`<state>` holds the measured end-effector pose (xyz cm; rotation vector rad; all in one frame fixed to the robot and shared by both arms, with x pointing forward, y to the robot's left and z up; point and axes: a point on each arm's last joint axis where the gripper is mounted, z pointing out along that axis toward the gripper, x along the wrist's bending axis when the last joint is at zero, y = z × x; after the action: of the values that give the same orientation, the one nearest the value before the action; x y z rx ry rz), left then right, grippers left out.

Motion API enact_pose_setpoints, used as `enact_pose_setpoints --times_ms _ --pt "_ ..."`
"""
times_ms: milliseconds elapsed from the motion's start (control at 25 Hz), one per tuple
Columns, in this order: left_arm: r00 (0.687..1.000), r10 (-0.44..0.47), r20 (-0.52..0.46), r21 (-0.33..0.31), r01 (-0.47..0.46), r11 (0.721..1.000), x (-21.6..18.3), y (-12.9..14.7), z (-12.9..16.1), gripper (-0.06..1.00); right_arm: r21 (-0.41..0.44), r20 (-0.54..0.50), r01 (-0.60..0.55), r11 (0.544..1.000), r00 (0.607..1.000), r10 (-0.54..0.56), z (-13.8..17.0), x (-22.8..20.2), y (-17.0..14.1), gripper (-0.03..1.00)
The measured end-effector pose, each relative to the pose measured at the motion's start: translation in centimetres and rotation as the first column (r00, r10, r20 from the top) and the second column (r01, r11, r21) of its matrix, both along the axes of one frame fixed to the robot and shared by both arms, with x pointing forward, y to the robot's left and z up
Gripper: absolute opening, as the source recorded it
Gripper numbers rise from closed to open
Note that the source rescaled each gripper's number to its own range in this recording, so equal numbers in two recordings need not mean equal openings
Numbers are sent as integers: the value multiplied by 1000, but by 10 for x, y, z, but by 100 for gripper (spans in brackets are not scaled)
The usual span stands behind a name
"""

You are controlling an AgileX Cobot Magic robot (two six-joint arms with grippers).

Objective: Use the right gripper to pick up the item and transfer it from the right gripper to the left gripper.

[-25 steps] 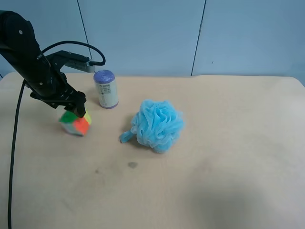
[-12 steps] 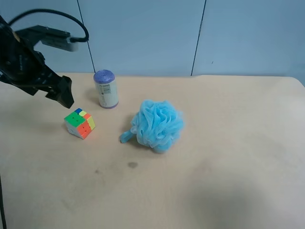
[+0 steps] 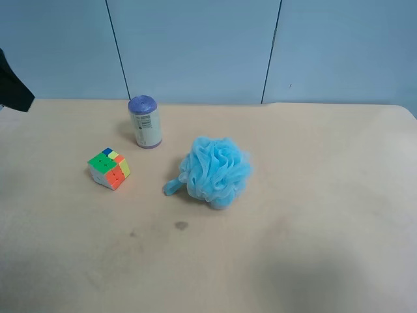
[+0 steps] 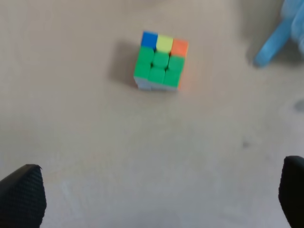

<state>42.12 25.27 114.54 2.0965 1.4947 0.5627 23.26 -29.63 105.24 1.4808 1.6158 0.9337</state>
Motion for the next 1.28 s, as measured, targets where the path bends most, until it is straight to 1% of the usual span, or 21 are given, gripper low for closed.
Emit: enact_pose_setpoints --times_ms 120,320,440,520,800,1040,1200,1280 --pt "1000 13 22 -17 -13 1000 -27 7 -6 100 0 0 0 1000 1000 0 0 0 0 100" --pt "1000 16 -1 -21 -16 1000 -72 19 -42 100 0 0 0 1000 1000 0 0 0 0 100" --pt "1000 14 -8 -38 -14 999 -98 24 -59 100 0 0 0 1000 1000 0 0 0 0 100" --pt "1000 14 6 -43 -14 999 -112 28 -66 100 0 0 0 1000 1000 0 0 0 0 100" --pt "990 17 137 -76 -7 997 -152 39 -87 100 0 0 0 1000 1000 0 0 0 0 100" --pt "946 36 323 -134 8 991 -177 46 -90 100 0 0 0 1000 1000 0 0 0 0 100" --pt "916 78 394 -171 -10 985 -187 50 -91 100 0 0 0 1000 1000 0 0 0 0 100" --pt "913 78 399 -172 -9 985 -188 50 -91 100 0 0 0 1000 1000 0 0 0 0 100"
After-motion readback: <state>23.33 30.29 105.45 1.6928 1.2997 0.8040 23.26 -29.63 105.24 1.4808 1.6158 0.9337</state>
